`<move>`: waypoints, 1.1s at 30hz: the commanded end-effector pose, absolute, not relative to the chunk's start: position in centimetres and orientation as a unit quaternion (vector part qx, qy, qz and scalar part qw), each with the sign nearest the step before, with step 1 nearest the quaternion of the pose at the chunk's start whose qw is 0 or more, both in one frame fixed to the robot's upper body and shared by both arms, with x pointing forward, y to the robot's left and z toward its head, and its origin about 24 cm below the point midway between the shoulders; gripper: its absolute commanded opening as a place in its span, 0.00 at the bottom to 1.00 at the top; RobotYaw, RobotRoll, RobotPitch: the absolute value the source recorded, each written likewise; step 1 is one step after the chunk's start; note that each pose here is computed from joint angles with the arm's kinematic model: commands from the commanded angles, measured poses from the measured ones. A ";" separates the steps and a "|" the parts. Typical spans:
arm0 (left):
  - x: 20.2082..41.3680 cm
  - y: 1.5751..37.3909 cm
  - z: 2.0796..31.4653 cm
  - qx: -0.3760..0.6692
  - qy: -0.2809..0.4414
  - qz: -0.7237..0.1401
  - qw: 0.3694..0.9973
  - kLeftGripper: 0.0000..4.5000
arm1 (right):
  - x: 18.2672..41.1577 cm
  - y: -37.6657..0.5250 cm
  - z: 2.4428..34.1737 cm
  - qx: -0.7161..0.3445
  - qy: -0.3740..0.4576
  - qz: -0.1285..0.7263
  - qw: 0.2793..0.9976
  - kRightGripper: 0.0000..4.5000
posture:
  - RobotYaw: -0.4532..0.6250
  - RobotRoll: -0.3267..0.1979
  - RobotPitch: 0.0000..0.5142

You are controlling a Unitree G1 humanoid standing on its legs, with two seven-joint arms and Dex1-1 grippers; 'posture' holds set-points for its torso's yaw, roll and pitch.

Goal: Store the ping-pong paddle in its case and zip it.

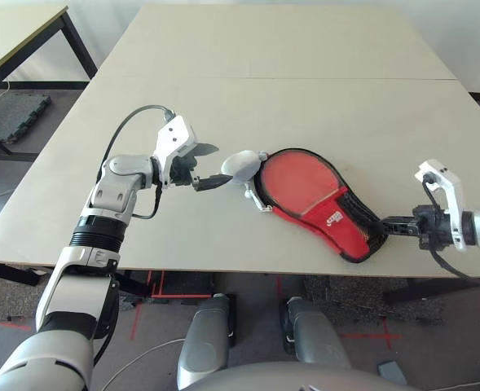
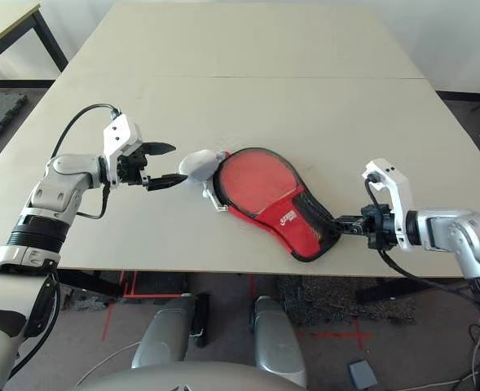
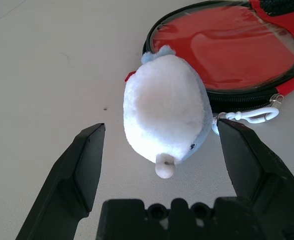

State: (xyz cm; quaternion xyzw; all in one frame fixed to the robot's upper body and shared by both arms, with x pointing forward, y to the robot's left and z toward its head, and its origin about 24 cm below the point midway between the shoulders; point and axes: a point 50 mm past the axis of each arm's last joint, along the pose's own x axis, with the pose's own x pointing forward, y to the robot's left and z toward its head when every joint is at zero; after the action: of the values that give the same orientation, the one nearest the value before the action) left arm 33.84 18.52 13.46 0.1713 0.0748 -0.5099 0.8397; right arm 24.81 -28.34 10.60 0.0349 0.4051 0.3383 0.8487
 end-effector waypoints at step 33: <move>33.4 18.0 14.6 0.166 0.055 -0.498 0.850 1.00 | 33.3 -21.1 10.8 -0.104 0.245 0.415 0.870 0.99 | 0.58 0.62 0.24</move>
State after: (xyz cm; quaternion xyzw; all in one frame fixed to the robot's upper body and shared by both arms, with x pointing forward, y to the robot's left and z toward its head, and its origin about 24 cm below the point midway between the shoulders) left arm 33.58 18.07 14.96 0.1721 0.0523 -0.4981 0.8483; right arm 33.52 -20.84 11.49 -0.0988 0.2323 0.4163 0.8735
